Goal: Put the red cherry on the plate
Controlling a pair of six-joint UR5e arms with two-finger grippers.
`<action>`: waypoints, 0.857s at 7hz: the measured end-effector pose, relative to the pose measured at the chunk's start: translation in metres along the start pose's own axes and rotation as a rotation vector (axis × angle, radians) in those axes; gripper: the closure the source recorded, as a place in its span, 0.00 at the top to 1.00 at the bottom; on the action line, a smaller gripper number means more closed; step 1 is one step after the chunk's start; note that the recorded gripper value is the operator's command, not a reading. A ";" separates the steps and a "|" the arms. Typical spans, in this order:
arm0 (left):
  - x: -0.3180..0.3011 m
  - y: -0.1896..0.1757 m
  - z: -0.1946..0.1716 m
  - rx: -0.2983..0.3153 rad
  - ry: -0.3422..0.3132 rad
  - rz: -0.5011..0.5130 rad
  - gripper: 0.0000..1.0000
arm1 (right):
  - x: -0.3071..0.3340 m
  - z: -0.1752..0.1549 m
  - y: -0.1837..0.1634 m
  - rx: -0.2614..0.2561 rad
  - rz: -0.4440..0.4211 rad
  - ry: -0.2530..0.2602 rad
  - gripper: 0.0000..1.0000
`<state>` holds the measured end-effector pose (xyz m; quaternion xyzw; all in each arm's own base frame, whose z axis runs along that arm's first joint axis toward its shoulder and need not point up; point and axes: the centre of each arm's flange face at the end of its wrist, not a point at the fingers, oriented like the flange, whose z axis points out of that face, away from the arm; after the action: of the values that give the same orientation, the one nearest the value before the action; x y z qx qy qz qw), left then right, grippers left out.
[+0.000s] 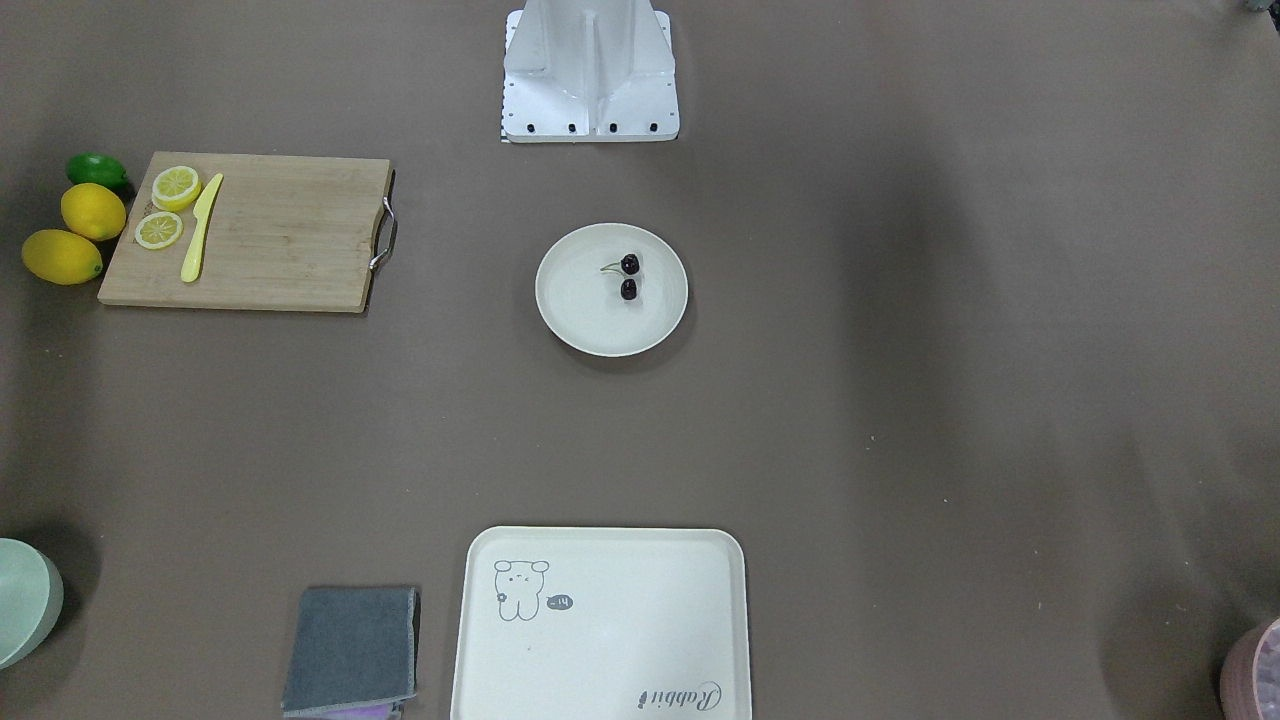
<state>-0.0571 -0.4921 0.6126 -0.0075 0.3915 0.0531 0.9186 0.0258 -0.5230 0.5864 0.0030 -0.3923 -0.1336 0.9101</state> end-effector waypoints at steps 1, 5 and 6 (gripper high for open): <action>-0.007 0.006 0.004 -0.010 -0.026 -0.007 0.98 | 0.015 0.018 0.017 0.005 -0.016 0.003 1.00; -0.038 0.071 0.037 -0.013 -0.031 -0.022 0.98 | 0.041 0.040 0.076 0.007 0.007 0.030 1.00; -0.043 0.083 0.042 -0.014 -0.030 -0.025 0.98 | 0.036 0.034 0.093 0.017 0.013 0.033 1.00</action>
<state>-0.0649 -0.4113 0.6749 -0.0180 0.3773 0.0442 0.9249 0.0469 -0.4385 0.6459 0.0102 -0.3783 -0.1242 0.9173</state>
